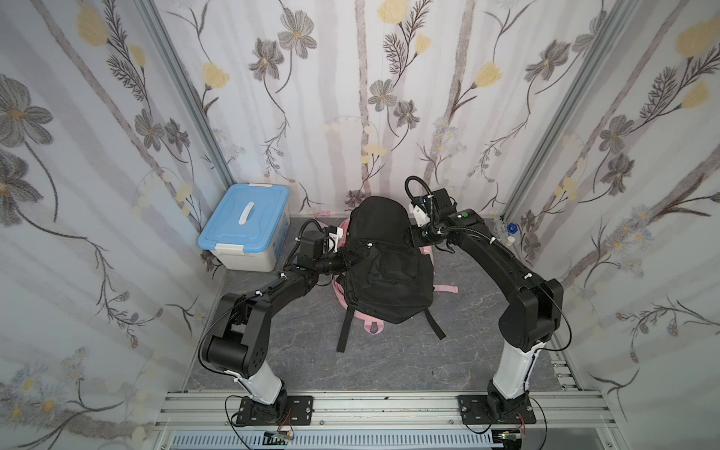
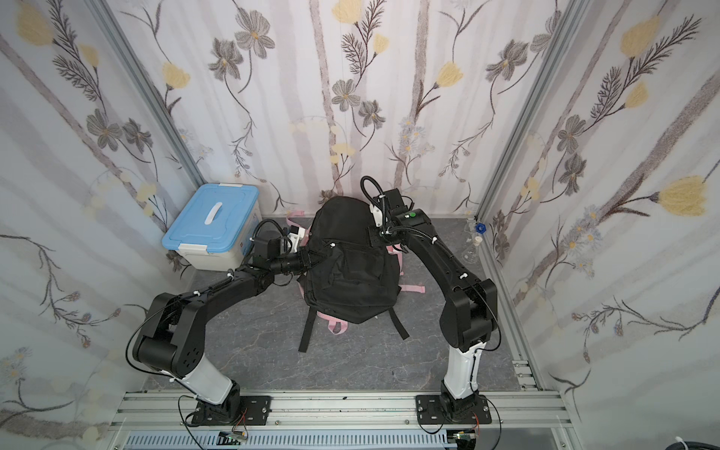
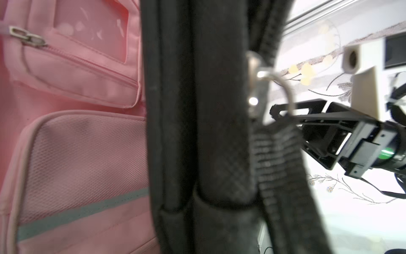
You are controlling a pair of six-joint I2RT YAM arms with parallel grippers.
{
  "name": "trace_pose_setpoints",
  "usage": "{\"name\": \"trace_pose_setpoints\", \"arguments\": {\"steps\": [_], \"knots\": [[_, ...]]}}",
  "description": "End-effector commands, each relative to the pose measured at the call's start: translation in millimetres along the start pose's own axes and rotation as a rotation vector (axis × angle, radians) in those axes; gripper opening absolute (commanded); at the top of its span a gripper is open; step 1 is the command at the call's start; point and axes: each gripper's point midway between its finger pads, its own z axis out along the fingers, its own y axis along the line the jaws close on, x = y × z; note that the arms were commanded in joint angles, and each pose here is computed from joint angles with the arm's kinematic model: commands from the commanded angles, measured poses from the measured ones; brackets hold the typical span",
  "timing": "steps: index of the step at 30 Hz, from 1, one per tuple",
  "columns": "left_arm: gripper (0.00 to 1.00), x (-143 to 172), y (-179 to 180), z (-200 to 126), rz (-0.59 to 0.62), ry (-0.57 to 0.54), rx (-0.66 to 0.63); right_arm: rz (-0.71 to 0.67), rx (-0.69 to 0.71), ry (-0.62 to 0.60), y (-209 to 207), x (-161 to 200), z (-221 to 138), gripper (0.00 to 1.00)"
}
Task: Zip up the backpack
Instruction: Adjust the backpack on the backpack.
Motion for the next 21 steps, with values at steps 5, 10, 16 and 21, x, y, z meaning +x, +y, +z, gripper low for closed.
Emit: {"name": "trace_pose_setpoints", "arguments": {"steps": [5,10,16,21], "knots": [[0.00,4,-21,-1,0.050,0.271,0.001,-0.195,0.012,-0.105,20,-30,-15,0.58],[0.00,0,-38,-8,0.051,0.424,0.075,-0.289,-0.083,-0.182,43,-38,-22,0.56],[0.00,-4,-40,-16,0.022,0.489,0.153,-0.379,-0.194,-0.275,71,-51,-28,0.54],[0.00,5,-40,-8,-0.013,0.519,0.187,-0.483,-0.309,-0.307,104,-61,-35,0.53]]}}
